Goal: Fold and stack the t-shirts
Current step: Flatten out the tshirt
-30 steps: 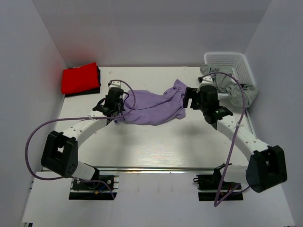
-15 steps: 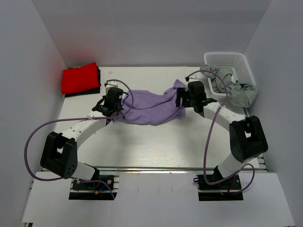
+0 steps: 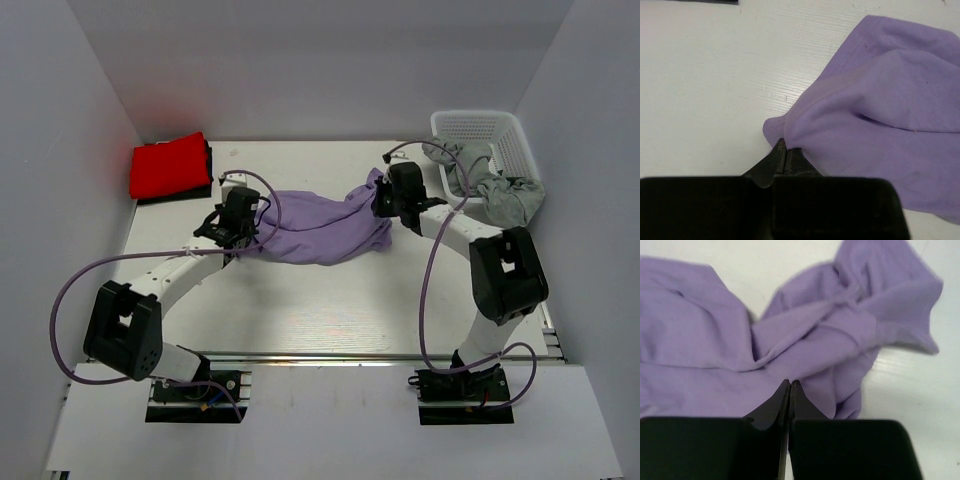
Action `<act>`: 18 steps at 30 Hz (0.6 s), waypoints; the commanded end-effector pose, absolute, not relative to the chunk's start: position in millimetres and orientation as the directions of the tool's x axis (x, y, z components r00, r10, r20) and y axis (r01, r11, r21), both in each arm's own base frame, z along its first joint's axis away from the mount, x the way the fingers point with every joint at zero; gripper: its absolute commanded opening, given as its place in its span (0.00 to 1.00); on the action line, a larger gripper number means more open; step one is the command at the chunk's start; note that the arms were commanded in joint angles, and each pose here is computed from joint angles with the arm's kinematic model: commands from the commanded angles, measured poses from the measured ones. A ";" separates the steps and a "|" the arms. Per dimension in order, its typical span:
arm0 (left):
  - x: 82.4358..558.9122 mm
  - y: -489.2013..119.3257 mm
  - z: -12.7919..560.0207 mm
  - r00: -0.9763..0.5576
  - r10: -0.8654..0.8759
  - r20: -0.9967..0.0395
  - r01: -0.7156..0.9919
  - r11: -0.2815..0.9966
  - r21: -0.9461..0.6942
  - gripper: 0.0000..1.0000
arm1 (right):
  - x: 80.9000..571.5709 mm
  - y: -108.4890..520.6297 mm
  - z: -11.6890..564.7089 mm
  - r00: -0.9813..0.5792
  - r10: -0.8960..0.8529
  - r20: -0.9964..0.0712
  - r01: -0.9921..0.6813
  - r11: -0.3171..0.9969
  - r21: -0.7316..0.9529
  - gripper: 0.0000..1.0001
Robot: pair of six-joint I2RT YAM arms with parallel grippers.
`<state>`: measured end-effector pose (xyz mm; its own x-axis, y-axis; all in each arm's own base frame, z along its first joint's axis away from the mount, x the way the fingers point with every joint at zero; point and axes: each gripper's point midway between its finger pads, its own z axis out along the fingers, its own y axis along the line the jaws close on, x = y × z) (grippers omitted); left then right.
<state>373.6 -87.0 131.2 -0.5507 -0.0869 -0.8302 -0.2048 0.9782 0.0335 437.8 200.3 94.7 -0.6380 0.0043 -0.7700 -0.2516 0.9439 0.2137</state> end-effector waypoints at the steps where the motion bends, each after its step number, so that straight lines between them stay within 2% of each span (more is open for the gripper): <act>1: 378.1 -82.6 176.7 -0.443 -0.112 -0.889 -0.228 0.974 -0.009 0.00 | 457.8 208.7 201.0 -0.386 0.073 -0.920 -0.339 0.916 0.216 0.00; 5: 376.9 -74.2 222.9 -0.329 -0.135 -0.935 -0.250 0.967 -0.052 0.00 | 445.6 187.5 293.9 -0.127 0.127 -0.984 -0.339 0.927 0.164 0.00; 6: 375.5 -71.2 235.0 -0.302 -0.136 -0.943 -0.256 0.965 -0.057 0.00 | 441.9 182.8 302.9 -0.094 0.121 -0.988 -0.329 0.933 0.146 0.00; 9: 362.5 -60.1 298.7 -0.144 -0.163 -0.976 -0.247 0.961 -0.124 0.00 | 414.6 152.3 377.9 0.124 0.130 -0.984 -0.274 0.957 0.092 0.00; 10: 363.6 -60.1 302.4 -0.132 -0.156 -0.979 -0.243 0.962 -0.121 0.00 | 404.0 141.1 402.7 0.191 0.141 -0.972 -0.247 0.965 0.091 0.00; 18: 296.4 -24.3 437.9 0.237 -0.245 -0.940 -0.174 0.941 -0.290 0.00 | 339.1 93.8 527.5 0.457 0.081 -0.886 -0.141 0.990 0.018 0.00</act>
